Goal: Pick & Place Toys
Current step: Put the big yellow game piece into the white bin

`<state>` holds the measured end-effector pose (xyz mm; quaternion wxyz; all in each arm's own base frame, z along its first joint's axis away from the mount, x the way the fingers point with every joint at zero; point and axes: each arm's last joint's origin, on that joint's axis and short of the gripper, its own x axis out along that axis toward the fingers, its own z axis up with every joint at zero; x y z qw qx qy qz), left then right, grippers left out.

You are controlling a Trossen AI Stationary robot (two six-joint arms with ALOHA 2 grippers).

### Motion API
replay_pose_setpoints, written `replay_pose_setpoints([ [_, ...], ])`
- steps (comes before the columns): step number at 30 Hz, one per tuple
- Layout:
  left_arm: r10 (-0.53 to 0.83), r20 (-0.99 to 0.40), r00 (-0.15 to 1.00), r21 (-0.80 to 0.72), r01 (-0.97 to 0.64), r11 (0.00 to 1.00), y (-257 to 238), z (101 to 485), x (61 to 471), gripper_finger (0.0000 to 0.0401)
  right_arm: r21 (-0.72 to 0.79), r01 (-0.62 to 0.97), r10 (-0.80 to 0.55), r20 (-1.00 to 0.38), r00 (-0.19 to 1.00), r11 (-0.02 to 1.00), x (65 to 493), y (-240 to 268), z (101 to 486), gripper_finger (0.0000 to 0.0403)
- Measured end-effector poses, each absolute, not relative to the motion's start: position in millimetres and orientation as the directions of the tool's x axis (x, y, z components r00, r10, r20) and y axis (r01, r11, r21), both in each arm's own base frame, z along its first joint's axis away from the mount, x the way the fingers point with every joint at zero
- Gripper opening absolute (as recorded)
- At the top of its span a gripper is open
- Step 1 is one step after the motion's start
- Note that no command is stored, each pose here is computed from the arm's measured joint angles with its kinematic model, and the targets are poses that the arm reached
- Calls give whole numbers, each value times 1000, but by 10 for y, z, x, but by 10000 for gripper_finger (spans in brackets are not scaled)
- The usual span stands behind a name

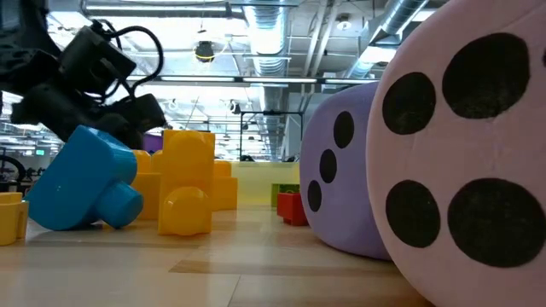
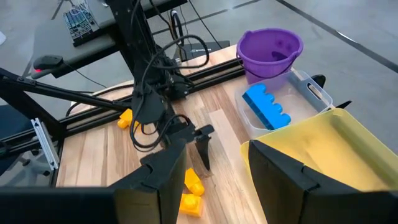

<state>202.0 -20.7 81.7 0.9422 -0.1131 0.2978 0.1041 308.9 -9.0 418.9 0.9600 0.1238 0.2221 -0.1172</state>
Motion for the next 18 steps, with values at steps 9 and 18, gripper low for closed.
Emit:
replay_pose_setpoints([
  [9,147,-567,811,-63,-220,974,-251,785,2380,375,185,280,-170,-456,874,942,3089,-90,4188,168],
  [18,144,-632,762,6,-181,983,-297,727,2370,332,183,279,-170,-456,874,943,3090,-90,4187,168],
])
